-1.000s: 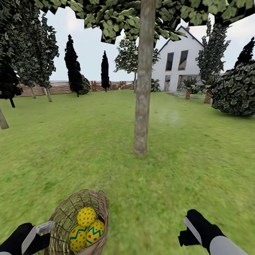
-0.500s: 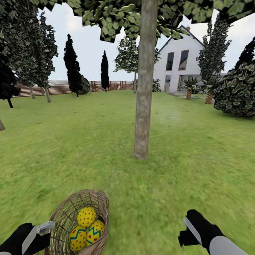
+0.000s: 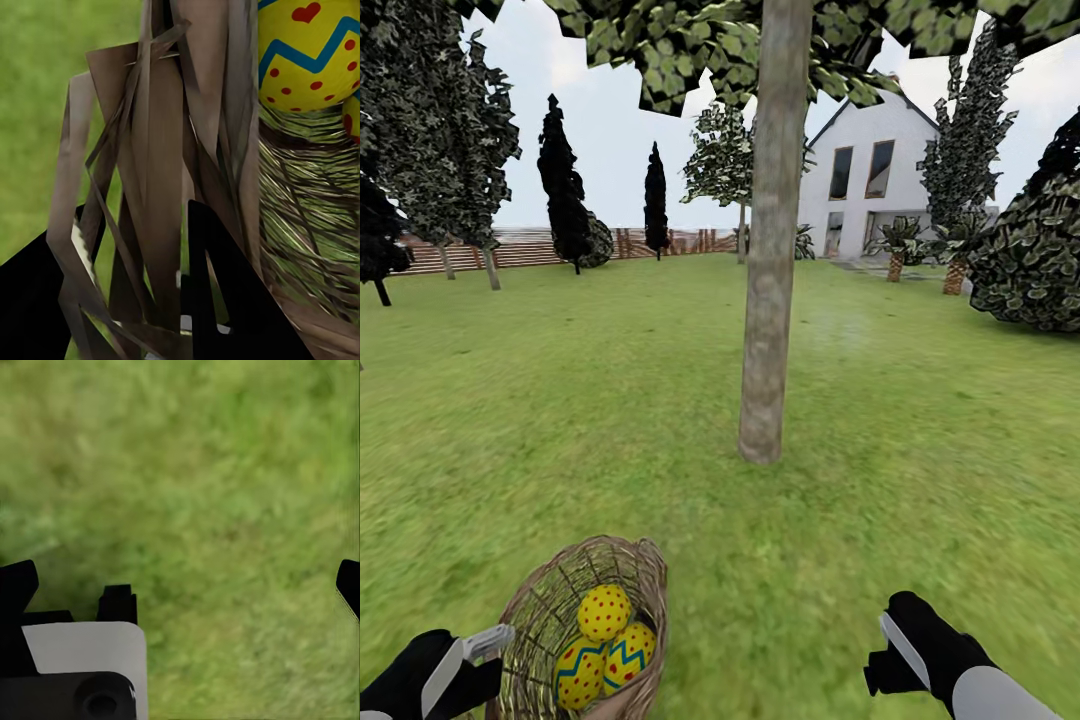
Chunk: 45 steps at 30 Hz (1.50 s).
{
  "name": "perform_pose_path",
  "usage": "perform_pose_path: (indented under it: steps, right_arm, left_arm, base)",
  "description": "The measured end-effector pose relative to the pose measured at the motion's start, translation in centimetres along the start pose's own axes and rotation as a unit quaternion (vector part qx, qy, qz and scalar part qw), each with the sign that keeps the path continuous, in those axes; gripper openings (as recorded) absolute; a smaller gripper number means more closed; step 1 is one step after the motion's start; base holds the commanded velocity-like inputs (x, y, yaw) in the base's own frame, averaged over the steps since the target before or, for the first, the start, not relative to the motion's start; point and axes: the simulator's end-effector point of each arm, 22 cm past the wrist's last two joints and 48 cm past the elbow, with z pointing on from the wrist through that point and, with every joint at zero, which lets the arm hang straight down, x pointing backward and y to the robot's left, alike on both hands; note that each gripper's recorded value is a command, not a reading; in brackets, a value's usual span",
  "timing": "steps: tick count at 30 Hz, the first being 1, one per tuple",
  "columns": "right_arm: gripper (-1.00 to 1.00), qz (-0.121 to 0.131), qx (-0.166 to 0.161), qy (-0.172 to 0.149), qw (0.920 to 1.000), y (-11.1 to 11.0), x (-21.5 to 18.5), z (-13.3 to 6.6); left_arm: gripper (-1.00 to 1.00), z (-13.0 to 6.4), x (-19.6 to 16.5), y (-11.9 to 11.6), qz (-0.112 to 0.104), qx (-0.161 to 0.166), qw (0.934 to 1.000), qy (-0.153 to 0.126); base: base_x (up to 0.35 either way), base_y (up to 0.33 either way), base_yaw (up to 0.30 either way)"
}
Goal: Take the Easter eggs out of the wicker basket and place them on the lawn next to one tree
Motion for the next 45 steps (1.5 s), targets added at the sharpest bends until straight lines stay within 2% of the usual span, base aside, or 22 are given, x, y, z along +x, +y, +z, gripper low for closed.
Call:
perform_pose_path:
  steps: [14, 18, 45]
  right_arm:
    - [1.0, -0.001, 0.001, -0.001, 1.0, -0.02, -0.05, 0.0]
    - [1.0, 0.0, 0.001, -0.011, 0.9999, -0.03, -0.5, 0.0]
    - [1.0, 0.0, 0.001, -0.012, 0.9999, -0.04, -0.49, 0.02]
  left_arm:
    - [-1.0, -0.01, -0.02, -0.01, 0.0, 0.0, 1.0, 0.0]
    - [-1.0, 0.0, 0.0, 0.01, 0.0, 0.0, 1.0, 0.0]
    - [-1.0, 0.0, 0.0, -0.05, -0.001, 0.001, 1.0, 0.0]
  base:
    - [0.336, 0.0, 0.0]
    - [0.336, 0.0, 0.0]
    - [0.336, 0.0, 0.0]
